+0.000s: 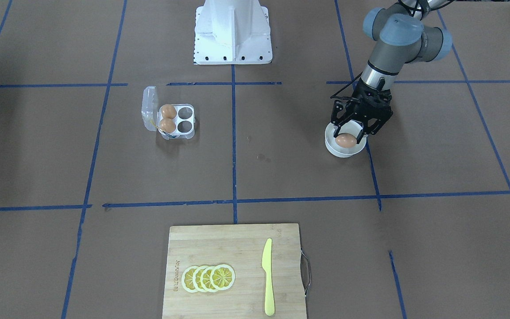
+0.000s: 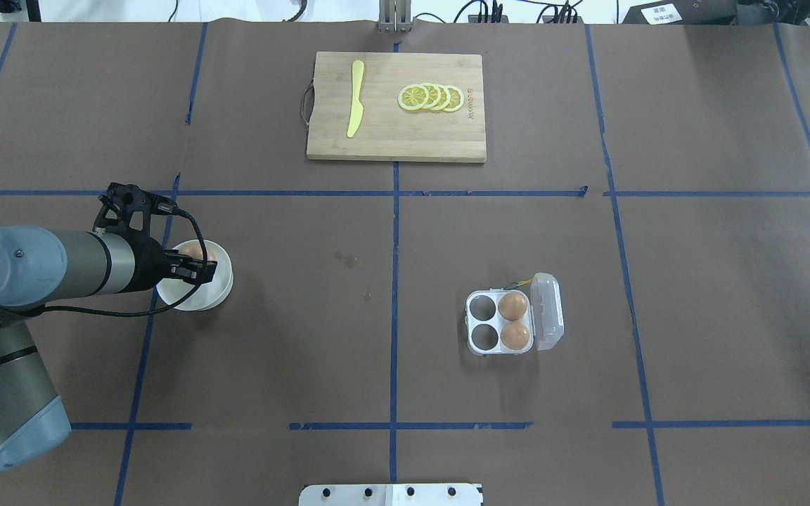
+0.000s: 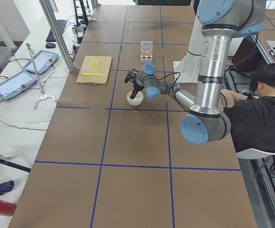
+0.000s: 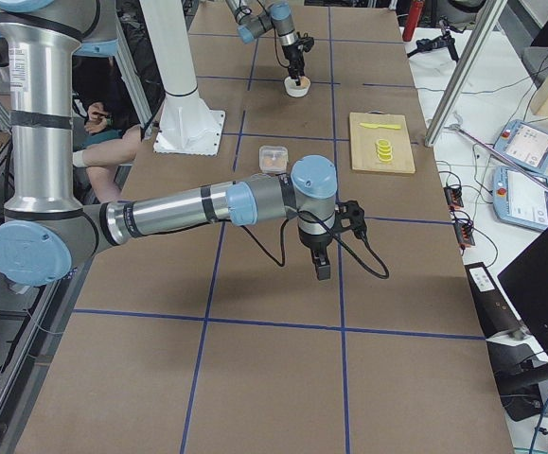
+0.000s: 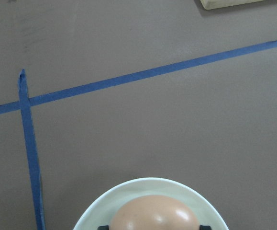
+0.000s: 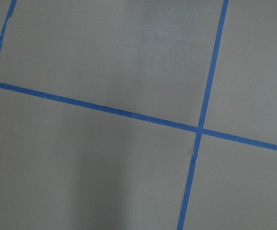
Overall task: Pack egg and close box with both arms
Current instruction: 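Lift the brown egg out of the bowl with the left gripper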
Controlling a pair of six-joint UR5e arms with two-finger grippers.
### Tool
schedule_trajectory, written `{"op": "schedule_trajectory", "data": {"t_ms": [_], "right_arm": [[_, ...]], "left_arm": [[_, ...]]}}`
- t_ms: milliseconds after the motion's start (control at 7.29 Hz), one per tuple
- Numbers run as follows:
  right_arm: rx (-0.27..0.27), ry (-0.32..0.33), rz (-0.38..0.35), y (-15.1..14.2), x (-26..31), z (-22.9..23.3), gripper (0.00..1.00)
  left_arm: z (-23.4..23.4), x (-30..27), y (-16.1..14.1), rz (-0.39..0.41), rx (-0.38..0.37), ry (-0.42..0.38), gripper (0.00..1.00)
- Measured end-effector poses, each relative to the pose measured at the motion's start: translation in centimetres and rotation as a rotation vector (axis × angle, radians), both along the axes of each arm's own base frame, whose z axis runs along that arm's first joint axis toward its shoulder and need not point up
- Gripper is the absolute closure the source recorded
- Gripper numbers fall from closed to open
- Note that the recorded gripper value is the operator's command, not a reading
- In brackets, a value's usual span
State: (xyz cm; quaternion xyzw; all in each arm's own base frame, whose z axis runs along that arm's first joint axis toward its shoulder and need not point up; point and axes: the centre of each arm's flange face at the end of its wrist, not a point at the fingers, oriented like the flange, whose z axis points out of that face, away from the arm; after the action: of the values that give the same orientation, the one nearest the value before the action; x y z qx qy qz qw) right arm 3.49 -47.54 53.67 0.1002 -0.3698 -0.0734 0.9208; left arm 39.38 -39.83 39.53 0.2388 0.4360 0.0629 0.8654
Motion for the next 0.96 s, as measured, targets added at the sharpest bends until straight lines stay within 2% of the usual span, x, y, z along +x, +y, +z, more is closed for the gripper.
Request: {"op": "schedule_trajectory", "data": {"t_ms": [274,549,960], "right_arm": [[0.0,0.001,0.0,0.0,0.0,0.0,0.0],[-0.001,0.0,0.001,0.0,0.0,0.0,0.0],[-0.003,0.0,0.001,0.0,0.0,0.1,0.0]], "left_arm": [[-2.0,-0.7,0.4,0.001,0.042,0.068,0.57],[-4.2,-1.0,0.6,-0.018,0.066,0.189,0.56],[-9.1,1.4,0.0,-0.07,-0.015,0.47,0.56]]}}
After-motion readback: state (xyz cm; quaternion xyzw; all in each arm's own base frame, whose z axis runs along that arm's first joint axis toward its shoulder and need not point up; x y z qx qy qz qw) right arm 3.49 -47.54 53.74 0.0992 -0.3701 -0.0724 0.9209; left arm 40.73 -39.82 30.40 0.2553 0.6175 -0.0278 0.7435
